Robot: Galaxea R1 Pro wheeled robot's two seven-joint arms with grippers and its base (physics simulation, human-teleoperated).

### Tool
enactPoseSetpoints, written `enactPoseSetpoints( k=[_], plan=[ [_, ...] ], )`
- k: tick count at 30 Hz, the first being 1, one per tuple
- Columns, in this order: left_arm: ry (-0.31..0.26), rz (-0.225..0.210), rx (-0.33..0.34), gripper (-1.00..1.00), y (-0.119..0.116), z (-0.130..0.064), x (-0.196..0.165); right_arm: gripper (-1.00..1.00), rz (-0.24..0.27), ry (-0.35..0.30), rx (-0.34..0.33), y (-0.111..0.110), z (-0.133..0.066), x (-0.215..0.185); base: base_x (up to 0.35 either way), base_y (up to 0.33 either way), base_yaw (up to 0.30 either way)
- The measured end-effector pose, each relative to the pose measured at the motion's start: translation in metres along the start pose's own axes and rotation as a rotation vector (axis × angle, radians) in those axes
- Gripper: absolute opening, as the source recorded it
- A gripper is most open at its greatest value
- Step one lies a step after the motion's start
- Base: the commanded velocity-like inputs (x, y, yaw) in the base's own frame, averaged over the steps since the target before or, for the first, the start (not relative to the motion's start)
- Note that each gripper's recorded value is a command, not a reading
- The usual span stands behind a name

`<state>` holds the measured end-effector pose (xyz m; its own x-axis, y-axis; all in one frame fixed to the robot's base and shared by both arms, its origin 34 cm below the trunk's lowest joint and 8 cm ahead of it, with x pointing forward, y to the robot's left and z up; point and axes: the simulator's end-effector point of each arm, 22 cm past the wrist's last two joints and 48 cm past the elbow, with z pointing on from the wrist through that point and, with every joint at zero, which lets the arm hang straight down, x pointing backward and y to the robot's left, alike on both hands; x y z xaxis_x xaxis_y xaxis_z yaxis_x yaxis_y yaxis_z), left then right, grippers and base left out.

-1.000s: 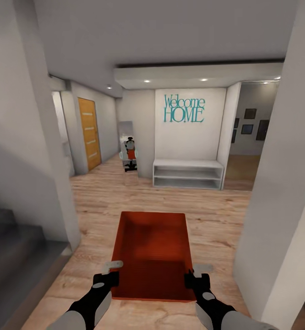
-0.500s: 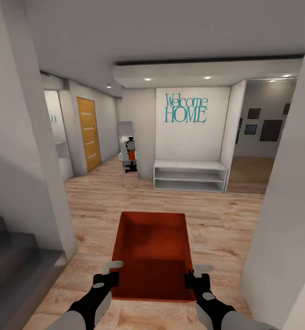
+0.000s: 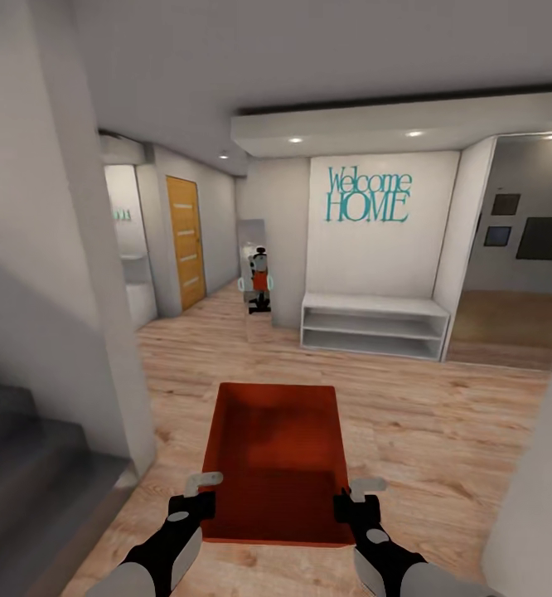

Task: Move the two storage containers from the living room to the garage. In the garage, place one container on the floor and stack the other container on top of it (either order is fine).

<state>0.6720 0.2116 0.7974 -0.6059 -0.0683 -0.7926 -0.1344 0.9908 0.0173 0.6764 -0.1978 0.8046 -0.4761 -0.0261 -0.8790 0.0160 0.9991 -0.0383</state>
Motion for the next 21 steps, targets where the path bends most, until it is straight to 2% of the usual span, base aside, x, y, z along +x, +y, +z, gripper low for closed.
enactPoseSetpoints(
  k=[21],
  plan=[
    [0.000,-0.001,0.000,-1.00,0.0001,0.0000,0.0002,-1.00,-0.001,0.000,0.000,0.0001,0.0000,-0.0001,0.322,0.000,0.001]
  ],
)
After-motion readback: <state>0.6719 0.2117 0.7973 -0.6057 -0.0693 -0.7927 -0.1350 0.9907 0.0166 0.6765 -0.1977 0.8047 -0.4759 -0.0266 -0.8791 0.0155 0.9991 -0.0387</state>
